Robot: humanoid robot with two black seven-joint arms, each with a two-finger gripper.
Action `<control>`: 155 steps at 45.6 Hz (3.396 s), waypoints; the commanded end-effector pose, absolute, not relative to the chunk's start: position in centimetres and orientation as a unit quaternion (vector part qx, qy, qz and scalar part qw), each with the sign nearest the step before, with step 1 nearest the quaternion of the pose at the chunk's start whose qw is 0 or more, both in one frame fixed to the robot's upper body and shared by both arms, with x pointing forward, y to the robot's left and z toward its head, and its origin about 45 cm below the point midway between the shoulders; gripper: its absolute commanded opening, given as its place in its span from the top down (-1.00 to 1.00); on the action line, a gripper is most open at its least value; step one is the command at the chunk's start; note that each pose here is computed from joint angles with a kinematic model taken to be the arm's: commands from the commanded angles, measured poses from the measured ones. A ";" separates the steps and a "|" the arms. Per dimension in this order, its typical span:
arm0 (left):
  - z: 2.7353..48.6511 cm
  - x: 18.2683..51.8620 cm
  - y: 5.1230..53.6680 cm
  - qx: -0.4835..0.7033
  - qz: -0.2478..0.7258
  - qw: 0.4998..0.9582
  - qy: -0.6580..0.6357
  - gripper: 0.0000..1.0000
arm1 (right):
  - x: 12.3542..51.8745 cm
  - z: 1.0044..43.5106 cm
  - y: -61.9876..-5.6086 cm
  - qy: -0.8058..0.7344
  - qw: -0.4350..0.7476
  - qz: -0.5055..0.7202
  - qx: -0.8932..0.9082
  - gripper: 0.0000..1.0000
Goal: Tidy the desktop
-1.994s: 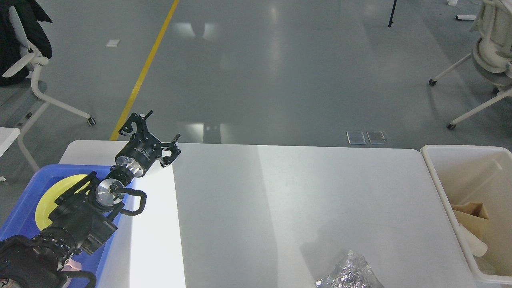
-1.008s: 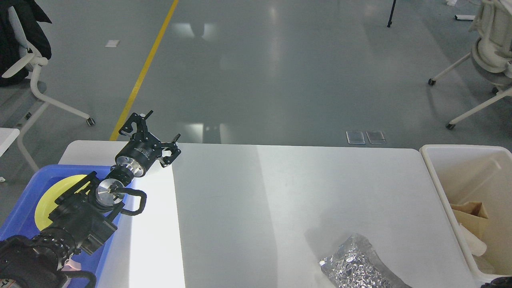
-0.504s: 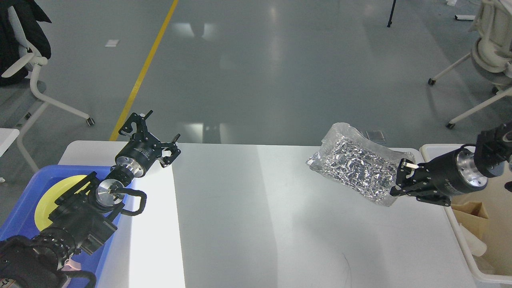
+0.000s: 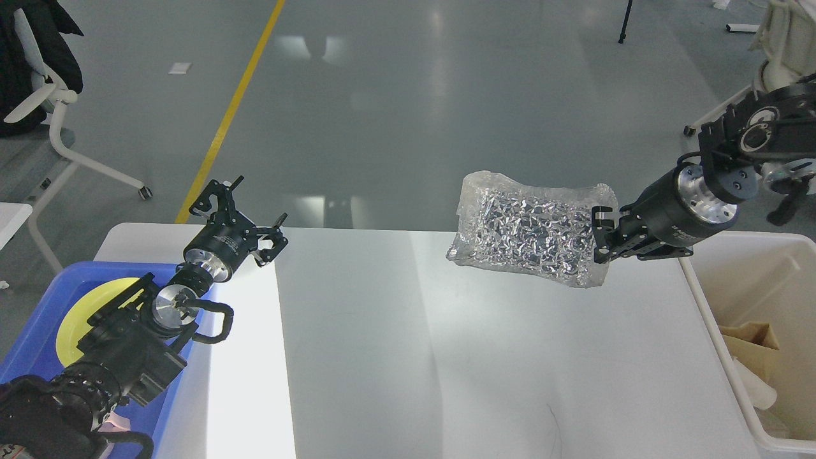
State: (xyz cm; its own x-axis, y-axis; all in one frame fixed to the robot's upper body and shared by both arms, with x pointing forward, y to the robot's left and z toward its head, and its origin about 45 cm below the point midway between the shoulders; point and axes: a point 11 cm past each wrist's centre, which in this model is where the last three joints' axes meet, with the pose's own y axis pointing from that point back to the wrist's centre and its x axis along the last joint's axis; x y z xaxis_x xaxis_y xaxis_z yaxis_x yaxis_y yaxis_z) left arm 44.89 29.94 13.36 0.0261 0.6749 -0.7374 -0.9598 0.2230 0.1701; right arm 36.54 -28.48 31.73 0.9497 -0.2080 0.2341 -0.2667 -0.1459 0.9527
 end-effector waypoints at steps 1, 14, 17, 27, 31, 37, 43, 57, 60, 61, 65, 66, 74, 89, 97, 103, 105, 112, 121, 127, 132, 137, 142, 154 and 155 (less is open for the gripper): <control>13.4 44.9 29.9 -0.193 0.593 0.690 0.369 -0.98 | 39.0 30.8 -33.7 -0.224 0.649 0.006 0.727 1.00; 13.4 44.9 29.9 -0.193 0.593 0.690 0.369 -0.98 | 41.1 24.9 -50.1 -0.415 0.681 -0.032 0.602 1.00; 13.4 44.9 29.9 -0.193 0.593 0.690 0.369 -0.98 | 39.9 22.7 -53.0 -0.451 0.688 -0.035 0.567 1.00; 13.4 44.9 29.9 -0.194 0.593 0.689 0.369 -0.98 | 35.5 15.7 -57.9 -0.539 0.708 -0.004 0.456 1.00; 13.4 44.9 29.9 -0.193 0.593 0.690 0.369 -0.98 | 33.6 13.2 -58.5 -0.562 0.711 0.009 0.422 1.00; 13.4 44.9 29.9 -0.193 0.593 0.690 0.369 -0.98 | 32.4 10.7 -57.6 -0.582 0.710 0.028 0.396 1.00; 13.4 44.9 29.9 -0.193 0.593 0.690 0.369 -0.98 | 31.8 10.0 -57.5 -0.598 0.701 0.018 0.388 1.00; 13.4 44.9 29.9 -0.193 0.593 0.690 0.369 -0.98 | 30.5 10.0 -58.8 -0.565 0.733 0.033 0.378 -1.00; 13.4 44.9 29.9 -0.193 0.593 0.690 0.369 -0.98 | 30.4 10.0 -58.8 -0.564 0.734 0.033 0.377 -1.00; 13.4 44.9 29.9 -0.193 0.593 0.690 0.369 -0.98 | 30.4 10.0 -58.8 -0.564 0.733 0.032 0.378 -1.00; 13.4 44.9 29.9 -0.194 0.593 0.689 0.369 -0.98 | 30.5 9.9 -58.7 -0.564 0.733 0.032 0.379 -1.00; 13.4 44.9 29.9 -0.193 0.593 0.690 0.369 -0.98 | 30.5 9.8 -58.6 -0.564 0.733 0.032 0.379 -1.00; 13.4 44.9 29.9 -0.193 0.593 0.690 0.369 -0.98 | 32.4 10.6 -57.5 -0.574 0.721 0.041 0.388 -1.00; 13.4 44.9 29.9 -0.193 0.593 0.690 0.369 -0.98 | 44.4 20.4 -50.0 -0.578 0.649 0.091 0.487 -1.00; 13.3 44.9 29.9 -0.193 0.592 0.689 0.369 -0.98 | 47.6 27.0 -42.5 -0.474 0.652 0.105 0.583 -1.00; 13.3 44.9 29.9 -0.193 0.592 0.690 0.369 -0.98 | 49.0 29.7 -37.1 -0.462 0.610 0.123 0.632 -1.00; 13.3 44.9 29.9 -0.193 0.592 0.689 0.369 -0.98 | 49.6 30.2 -35.3 -0.468 0.583 0.122 0.652 -1.00; 13.3 44.9 29.9 -0.193 0.592 0.689 0.369 -0.98 | 50.8 29.5 -29.4 -0.516 0.420 0.044 0.745 -1.00; 13.3 44.9 29.9 -0.193 0.592 0.689 0.369 -0.98 | 52.6 29.1 -27.2 -0.615 0.230 -0.072 0.751 -1.00; 13.4 44.9 29.9 -0.193 0.593 0.690 0.369 -0.98 | 53.1 26.7 -26.8 -0.681 0.127 -0.177 0.700 -1.00; 13.3 44.9 29.9 -0.193 0.592 0.689 0.369 -0.98 | 52.8 25.5 -26.4 -0.687 0.044 -0.262 0.677 -1.00; 13.3 44.9 29.8 -0.193 0.592 0.690 0.370 -0.98 | 52.2 24.1 -26.2 -0.675 -0.025 -0.330 0.659 -1.00; 13.4 44.9 29.8 -0.194 0.592 0.690 0.369 -0.98 | 51.1 21.7 -24.6 -0.661 -0.023 -0.356 0.660 -1.00; 13.4 44.9 29.8 -0.194 0.592 0.690 0.369 -0.98 | 48.4 17.8 -23.7 -0.640 -0.046 -0.383 0.665 -1.00; 13.4 44.9 29.8 -0.194 0.592 0.690 0.369 -0.98 | 48.3 17.7 -23.5 -0.643 -0.065 -0.370 0.668 -1.00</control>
State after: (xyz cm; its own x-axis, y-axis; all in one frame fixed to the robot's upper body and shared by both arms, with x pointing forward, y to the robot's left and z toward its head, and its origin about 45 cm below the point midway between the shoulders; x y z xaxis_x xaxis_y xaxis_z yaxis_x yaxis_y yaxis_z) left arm 44.93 29.83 13.39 0.0272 0.6733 -0.7388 -0.9595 0.2250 0.1697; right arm 48.85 -23.18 18.18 -0.1246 -0.8302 -0.5433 -0.8656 -0.1767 0.4686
